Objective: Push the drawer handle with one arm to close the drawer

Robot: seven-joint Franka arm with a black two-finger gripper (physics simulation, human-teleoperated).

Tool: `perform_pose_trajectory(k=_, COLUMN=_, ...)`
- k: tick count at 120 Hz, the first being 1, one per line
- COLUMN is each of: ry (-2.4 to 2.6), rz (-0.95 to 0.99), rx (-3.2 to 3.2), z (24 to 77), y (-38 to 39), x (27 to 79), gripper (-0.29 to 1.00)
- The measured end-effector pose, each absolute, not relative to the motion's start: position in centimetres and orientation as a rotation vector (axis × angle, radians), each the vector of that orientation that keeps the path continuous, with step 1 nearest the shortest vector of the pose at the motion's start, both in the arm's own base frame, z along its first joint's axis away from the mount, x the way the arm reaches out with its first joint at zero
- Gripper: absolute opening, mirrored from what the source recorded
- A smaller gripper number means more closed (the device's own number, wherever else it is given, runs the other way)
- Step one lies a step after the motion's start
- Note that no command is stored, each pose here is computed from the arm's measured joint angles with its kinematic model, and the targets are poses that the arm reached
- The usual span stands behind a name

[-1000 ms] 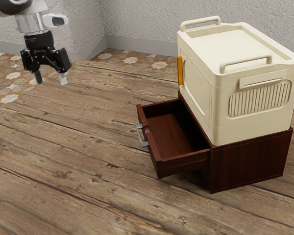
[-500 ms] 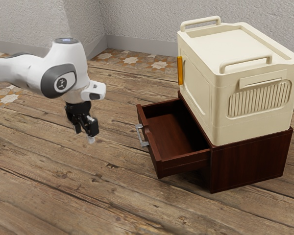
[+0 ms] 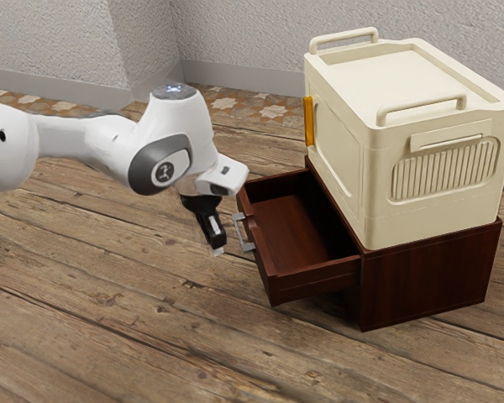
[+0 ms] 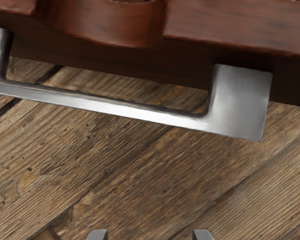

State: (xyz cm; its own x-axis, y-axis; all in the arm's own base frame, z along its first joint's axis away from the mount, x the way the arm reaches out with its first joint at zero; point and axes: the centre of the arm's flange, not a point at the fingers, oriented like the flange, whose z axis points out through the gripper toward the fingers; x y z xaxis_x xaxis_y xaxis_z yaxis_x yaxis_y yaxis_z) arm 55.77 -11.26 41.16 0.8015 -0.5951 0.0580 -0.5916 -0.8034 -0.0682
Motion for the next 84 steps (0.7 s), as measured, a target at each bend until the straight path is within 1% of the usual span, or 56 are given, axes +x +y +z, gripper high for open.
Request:
perform_pose_trajectory(k=13, ry=1.042, rz=-0.128, rx=-2.924, z=40.8, y=-13.5, x=55.7, gripper=0.15)
perform_pose_trajectory(k=35, ry=0.999, rz=-0.165, rx=-2.934, z=40.6, y=-11.4, x=58.1, gripper=0.09)
perform_pose_trajectory(k=59, ry=1.019, rz=-0.189, rx=-2.926, z=39.8, y=-12.0, x=60.2, gripper=0.04)
perform_pose_trajectory(k=84, ry=1.034, rz=-0.210, rx=-2.922, z=39.6, y=-12.4, x=61.3, gripper=0.02)
